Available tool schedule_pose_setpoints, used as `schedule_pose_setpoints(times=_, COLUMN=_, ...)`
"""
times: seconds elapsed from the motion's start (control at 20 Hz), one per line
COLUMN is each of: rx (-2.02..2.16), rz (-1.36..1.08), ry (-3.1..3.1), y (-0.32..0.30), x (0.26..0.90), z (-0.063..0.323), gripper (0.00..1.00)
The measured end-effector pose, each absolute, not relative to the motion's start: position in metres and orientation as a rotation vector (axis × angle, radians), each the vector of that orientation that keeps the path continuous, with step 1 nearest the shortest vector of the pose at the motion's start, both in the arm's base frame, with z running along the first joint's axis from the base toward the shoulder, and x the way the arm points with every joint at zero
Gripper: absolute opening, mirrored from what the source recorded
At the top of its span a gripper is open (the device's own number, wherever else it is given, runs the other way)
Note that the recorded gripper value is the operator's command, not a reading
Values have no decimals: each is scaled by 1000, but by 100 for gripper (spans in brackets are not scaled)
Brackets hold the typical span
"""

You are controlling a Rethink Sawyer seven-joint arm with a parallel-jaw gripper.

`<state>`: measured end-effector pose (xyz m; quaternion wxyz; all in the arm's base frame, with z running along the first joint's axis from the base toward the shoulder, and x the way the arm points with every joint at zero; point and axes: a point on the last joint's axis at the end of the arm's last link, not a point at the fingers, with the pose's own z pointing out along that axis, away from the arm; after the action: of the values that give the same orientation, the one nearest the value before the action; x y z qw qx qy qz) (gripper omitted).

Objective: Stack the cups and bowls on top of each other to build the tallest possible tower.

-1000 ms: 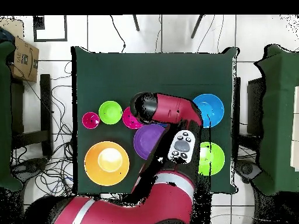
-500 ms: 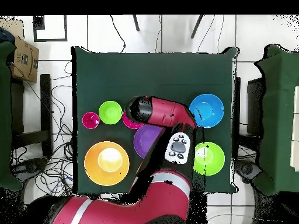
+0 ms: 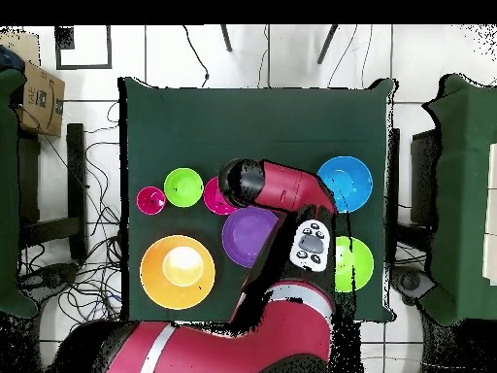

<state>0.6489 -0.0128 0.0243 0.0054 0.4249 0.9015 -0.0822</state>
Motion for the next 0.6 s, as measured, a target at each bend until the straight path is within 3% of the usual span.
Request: schedule_pose_setpoints(times=0.6, rx=1367, rz=-218, ry=2841, y=-14, x=646, z=18, gripper=100)
